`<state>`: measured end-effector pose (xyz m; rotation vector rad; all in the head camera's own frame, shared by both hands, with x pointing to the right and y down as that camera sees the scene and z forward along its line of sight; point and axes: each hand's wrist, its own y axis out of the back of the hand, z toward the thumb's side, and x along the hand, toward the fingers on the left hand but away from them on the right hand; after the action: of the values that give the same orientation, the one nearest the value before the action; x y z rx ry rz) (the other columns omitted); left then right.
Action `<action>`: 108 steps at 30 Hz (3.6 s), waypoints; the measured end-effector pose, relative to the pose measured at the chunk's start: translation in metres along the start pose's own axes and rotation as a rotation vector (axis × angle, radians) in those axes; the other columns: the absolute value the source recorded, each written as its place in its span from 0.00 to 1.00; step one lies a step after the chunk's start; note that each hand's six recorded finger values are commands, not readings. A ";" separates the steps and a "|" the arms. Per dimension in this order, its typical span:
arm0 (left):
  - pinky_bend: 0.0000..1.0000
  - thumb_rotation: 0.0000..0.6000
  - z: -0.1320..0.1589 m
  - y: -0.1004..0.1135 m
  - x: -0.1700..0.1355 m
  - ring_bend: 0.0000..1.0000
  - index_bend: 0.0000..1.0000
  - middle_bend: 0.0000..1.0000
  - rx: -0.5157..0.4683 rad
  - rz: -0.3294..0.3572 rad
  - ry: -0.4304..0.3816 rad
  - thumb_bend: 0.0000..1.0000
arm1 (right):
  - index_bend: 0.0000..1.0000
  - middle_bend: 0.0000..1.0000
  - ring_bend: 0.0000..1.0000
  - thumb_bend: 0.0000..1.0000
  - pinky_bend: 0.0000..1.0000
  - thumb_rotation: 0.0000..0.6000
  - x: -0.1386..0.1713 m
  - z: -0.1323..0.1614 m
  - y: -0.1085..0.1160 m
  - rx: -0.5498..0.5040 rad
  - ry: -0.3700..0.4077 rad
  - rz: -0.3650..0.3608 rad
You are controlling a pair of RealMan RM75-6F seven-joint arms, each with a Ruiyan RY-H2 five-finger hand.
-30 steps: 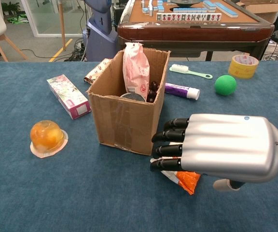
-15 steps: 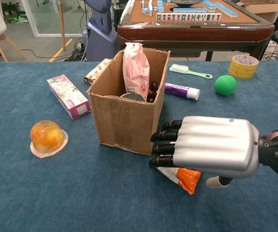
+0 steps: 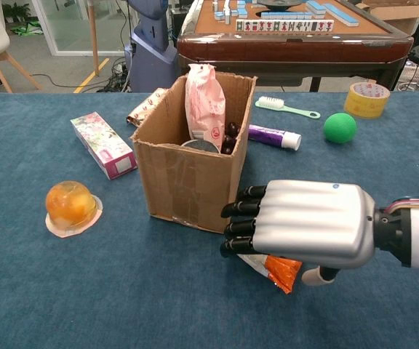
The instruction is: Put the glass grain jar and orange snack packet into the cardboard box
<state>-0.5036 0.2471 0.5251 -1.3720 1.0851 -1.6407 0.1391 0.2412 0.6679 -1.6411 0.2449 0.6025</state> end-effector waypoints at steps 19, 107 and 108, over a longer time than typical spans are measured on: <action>0.39 1.00 -0.006 0.002 0.000 0.28 0.39 0.41 0.016 -0.012 0.031 0.09 | 0.29 0.33 0.15 0.00 0.19 1.00 -0.012 -0.002 -0.011 -0.012 -0.001 0.040; 0.39 1.00 -0.003 0.002 -0.003 0.28 0.39 0.41 -0.004 -0.023 0.004 0.08 | 0.08 0.17 0.08 0.00 0.16 1.00 -0.058 -0.119 0.138 -0.307 -0.431 -0.565; 0.39 1.00 -0.003 0.001 -0.003 0.28 0.39 0.41 -0.004 -0.025 0.004 0.08 | 0.08 0.17 0.08 0.00 0.16 1.00 -0.054 -0.119 0.139 -0.300 -0.434 -0.565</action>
<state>-0.5059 0.2496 0.5225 -1.3900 1.0779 -1.6608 0.0547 0.0922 0.5836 -1.7117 -0.6357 0.5543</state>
